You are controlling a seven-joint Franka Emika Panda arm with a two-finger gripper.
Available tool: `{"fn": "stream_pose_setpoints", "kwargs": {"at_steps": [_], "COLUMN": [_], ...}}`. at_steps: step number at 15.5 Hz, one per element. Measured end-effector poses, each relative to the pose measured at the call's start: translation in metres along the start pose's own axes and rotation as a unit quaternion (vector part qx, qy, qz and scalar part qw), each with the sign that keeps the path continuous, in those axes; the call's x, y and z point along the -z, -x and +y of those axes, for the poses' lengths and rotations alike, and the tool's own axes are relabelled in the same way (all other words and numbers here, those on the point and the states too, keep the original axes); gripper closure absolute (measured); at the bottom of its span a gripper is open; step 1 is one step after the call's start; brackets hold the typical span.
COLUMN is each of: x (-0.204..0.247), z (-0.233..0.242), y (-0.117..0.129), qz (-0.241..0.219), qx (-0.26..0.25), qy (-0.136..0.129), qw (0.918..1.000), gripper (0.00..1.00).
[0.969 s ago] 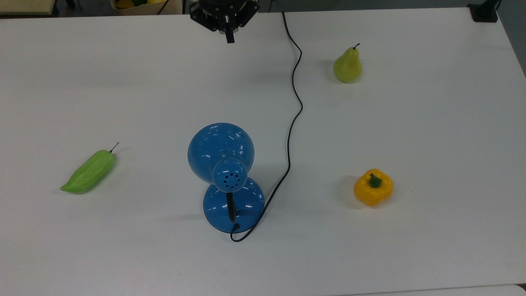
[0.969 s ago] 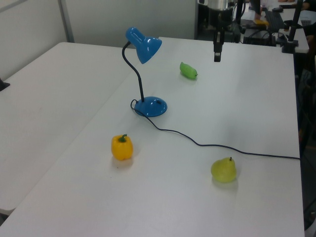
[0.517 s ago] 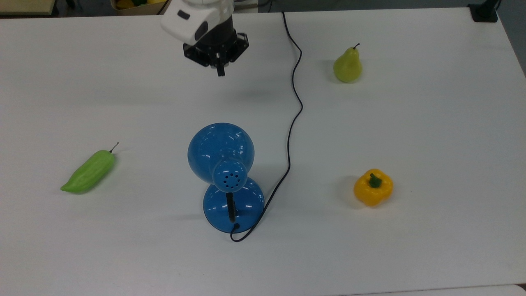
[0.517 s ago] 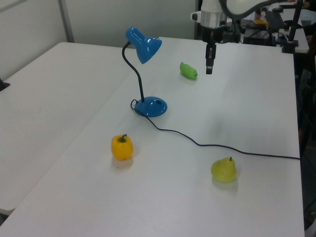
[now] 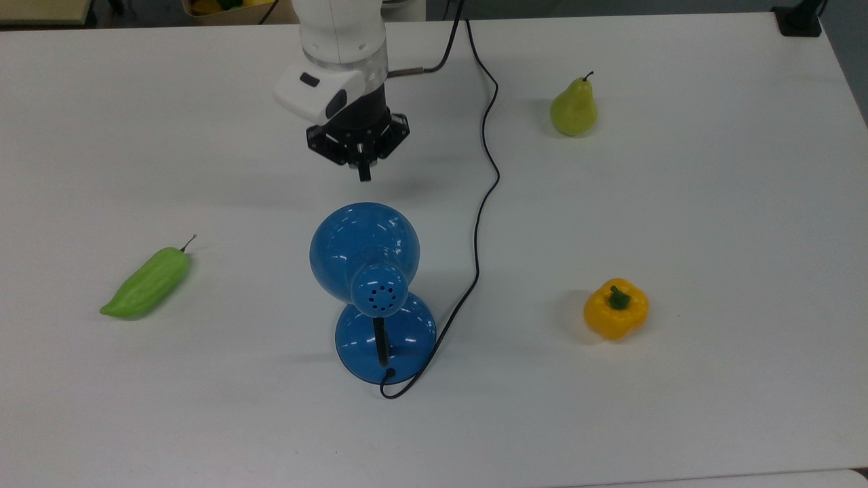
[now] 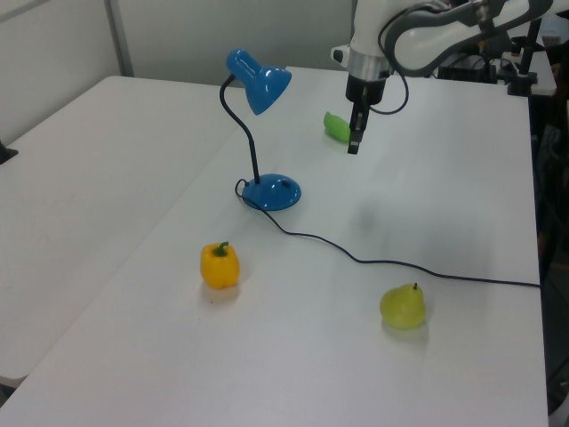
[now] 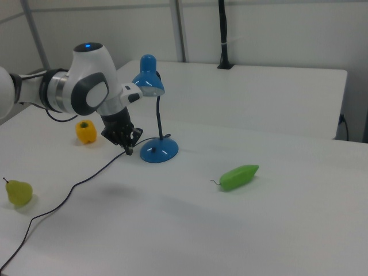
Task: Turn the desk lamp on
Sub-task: 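Move the gripper toward the blue lamp's base switch, then press down on the switch on the lamp base with the gripper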
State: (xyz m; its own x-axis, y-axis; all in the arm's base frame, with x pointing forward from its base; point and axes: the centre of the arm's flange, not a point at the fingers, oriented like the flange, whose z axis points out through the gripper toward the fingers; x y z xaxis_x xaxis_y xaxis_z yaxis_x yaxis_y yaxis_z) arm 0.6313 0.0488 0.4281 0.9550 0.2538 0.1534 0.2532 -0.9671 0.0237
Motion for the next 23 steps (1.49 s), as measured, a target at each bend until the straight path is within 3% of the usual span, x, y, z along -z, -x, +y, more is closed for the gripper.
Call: {"fn": "stream_pose_setpoints", "kwargs": {"at_steps": [9, 18, 23], "x": [-0.059, -0.084, -0.101], "z": [0.003, 0.000, 0.001], "y": [-0.027, -0.061, -0.068], "qz": [0.087, 0.166, 0.201], "qx": [-0.045, -0.077, -0.077], "qy": [0.012, 0.014, 0.016], "qw": [0.9951, 0.9831, 0.9765], "gripper": [0.99, 0.99, 0.99]}}
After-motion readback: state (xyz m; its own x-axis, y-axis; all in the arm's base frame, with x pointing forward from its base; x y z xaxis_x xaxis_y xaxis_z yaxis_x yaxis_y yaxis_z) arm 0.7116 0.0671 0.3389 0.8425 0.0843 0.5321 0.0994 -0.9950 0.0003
